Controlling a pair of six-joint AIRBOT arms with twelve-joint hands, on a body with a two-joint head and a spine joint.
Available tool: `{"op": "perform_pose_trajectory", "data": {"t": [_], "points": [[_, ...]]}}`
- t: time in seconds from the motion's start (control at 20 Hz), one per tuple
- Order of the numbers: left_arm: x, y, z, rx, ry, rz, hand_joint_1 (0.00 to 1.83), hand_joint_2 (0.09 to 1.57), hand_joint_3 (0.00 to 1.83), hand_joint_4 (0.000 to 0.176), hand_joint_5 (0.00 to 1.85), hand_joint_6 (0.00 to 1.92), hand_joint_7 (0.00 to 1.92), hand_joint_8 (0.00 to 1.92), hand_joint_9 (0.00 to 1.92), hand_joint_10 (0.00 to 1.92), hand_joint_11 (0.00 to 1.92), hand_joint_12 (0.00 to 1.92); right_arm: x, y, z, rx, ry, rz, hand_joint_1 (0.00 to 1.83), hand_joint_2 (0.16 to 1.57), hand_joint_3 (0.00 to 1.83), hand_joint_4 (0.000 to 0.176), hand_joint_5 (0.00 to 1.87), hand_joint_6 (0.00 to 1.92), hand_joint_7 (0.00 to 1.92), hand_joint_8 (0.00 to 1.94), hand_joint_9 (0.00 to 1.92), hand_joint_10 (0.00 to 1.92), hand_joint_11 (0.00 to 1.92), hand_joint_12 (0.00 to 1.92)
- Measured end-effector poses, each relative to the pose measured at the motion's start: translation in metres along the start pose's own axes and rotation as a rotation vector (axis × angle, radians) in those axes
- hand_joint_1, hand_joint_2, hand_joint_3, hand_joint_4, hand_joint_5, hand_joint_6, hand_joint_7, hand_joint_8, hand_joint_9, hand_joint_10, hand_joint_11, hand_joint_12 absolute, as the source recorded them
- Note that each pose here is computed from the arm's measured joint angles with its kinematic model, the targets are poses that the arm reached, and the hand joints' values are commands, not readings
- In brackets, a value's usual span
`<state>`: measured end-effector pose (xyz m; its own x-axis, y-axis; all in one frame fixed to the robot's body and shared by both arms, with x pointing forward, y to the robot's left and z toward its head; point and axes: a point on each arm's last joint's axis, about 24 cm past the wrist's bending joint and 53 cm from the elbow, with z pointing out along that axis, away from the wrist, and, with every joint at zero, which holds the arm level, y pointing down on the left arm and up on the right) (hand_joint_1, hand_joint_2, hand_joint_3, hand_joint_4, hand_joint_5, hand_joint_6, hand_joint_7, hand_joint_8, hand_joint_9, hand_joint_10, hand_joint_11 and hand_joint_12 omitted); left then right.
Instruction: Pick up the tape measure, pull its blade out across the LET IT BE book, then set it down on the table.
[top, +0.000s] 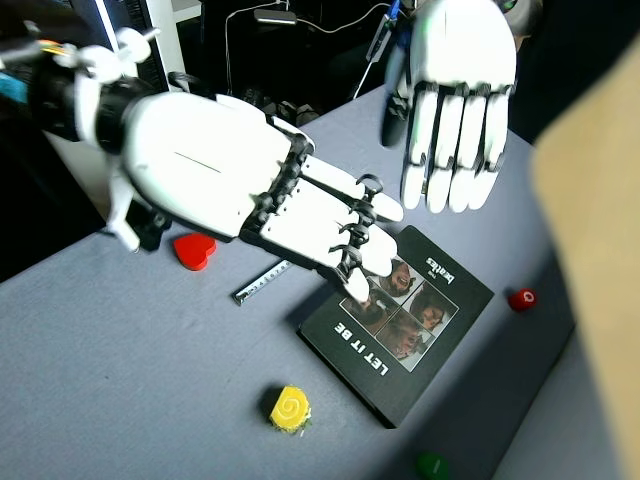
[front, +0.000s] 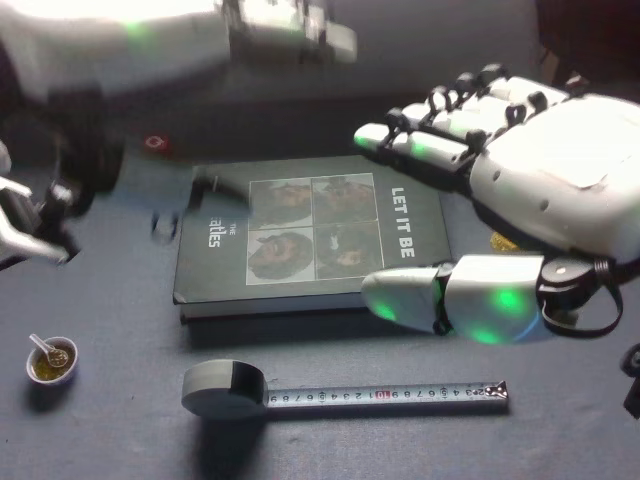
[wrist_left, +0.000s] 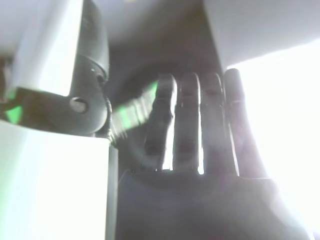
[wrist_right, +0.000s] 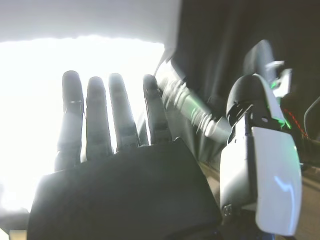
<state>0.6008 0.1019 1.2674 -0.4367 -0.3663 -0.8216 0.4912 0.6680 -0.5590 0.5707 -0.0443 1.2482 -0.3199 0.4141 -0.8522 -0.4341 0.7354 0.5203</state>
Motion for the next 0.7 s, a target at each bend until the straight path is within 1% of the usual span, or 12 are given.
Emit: {"op": "perform_pose_trajectory", "data": {"t": [0.05,0.1,0.15,0.2,0.25,0.3,0.35,0.4,0.5,0.55,0.6,0.7], "points": [[-0.008,0.010,-0.001,-0.051,-0.042,-0.039,1.11,0.95,0.00,0.000,0.23,0.00,0.23,0.00,0.22,0.00,0.03,0.60,-0.001,-0.001,-0.001,-0.001,-0.005,0.032,0.00,1.06,0.00,0.123,0.06,0.00,0.11,0.00,0.07,0.00,0.00,0.66],[-0.011,0.024,-0.002,-0.102,-0.062,-0.063,1.10,0.96,0.00,0.000,0.22,0.00,0.22,0.00,0.21,0.00,0.02,0.59,-0.001,-0.006,-0.002,0.007,-0.014,0.059,0.00,1.06,0.00,0.124,0.06,0.00,0.11,0.00,0.07,0.00,0.00,0.66],[-0.009,0.036,-0.005,-0.143,-0.067,-0.103,1.10,0.95,0.00,0.000,0.24,0.01,0.23,0.00,0.21,0.00,0.02,0.59,0.002,-0.011,-0.003,0.019,-0.007,0.066,0.00,1.06,0.00,0.124,0.06,0.00,0.11,0.00,0.07,0.00,0.00,0.66],[-0.003,0.045,-0.006,-0.174,-0.057,-0.138,1.12,0.94,0.00,0.000,0.25,0.01,0.24,0.01,0.21,0.00,0.02,0.60,0.005,-0.012,-0.004,0.023,0.000,0.068,0.00,1.06,0.00,0.123,0.08,0.01,0.12,0.01,0.07,0.00,0.00,0.66],[0.009,0.056,-0.008,-0.212,-0.030,-0.173,1.12,0.94,0.00,0.000,0.26,0.01,0.25,0.01,0.22,0.00,0.02,0.60,0.007,-0.010,-0.006,0.022,0.003,0.070,0.00,1.06,0.00,0.123,0.08,0.01,0.13,0.01,0.08,0.00,0.00,0.66],[0.021,0.064,-0.010,-0.240,-0.002,-0.208,1.12,0.94,0.00,0.000,0.26,0.01,0.25,0.01,0.22,0.00,0.03,0.60,0.009,-0.009,-0.008,0.019,0.003,0.063,0.00,1.06,0.00,0.121,0.08,0.01,0.13,0.01,0.08,0.00,0.00,0.66],[0.034,0.069,-0.012,-0.262,0.027,-0.238,1.13,0.94,0.00,0.000,0.25,0.01,0.25,0.01,0.22,0.00,0.03,0.60,0.010,-0.009,-0.009,0.021,0.002,0.079,0.00,1.06,0.00,0.121,0.07,0.01,0.12,0.01,0.08,0.00,0.00,0.66],[0.042,0.072,-0.014,-0.275,0.044,-0.244,1.13,0.94,0.00,0.000,0.24,0.00,0.24,0.00,0.22,0.00,0.03,0.60,0.012,-0.012,-0.010,0.032,0.000,0.084,0.00,1.07,0.00,0.121,0.07,0.00,0.12,0.00,0.08,0.00,0.00,0.66],[0.058,0.079,-0.020,-0.306,0.090,-0.252,1.13,0.96,0.01,0.000,0.23,0.00,0.24,0.00,0.22,0.00,0.03,0.60,0.003,-0.021,-0.011,0.063,-0.031,0.089,0.00,1.07,0.00,0.121,0.07,0.00,0.13,0.00,0.07,0.00,0.00,0.64],[0.066,0.083,-0.022,-0.321,0.119,-0.233,1.12,0.97,0.01,0.000,0.24,0.00,0.24,0.00,0.22,0.00,0.03,0.60,-0.002,-0.026,-0.013,0.077,-0.047,0.090,0.00,1.07,0.00,0.120,0.08,0.01,0.14,0.01,0.08,0.00,0.00,0.64],[0.070,0.084,-0.024,-0.332,0.136,-0.230,1.12,0.97,0.01,0.000,0.24,0.00,0.24,0.00,0.22,0.00,0.03,0.60,-0.004,-0.030,-0.015,0.094,-0.053,0.117,0.00,1.07,0.00,0.120,0.08,0.01,0.14,0.01,0.09,0.01,0.00,0.64],[0.078,0.084,-0.026,-0.342,0.165,-0.205,1.11,0.98,0.01,0.000,0.24,0.00,0.24,0.00,0.22,0.00,0.03,0.60,-0.002,-0.031,-0.019,0.105,-0.050,0.165,0.00,1.07,0.00,0.120,0.09,0.01,0.15,0.01,0.10,0.01,0.00,0.66]]}}
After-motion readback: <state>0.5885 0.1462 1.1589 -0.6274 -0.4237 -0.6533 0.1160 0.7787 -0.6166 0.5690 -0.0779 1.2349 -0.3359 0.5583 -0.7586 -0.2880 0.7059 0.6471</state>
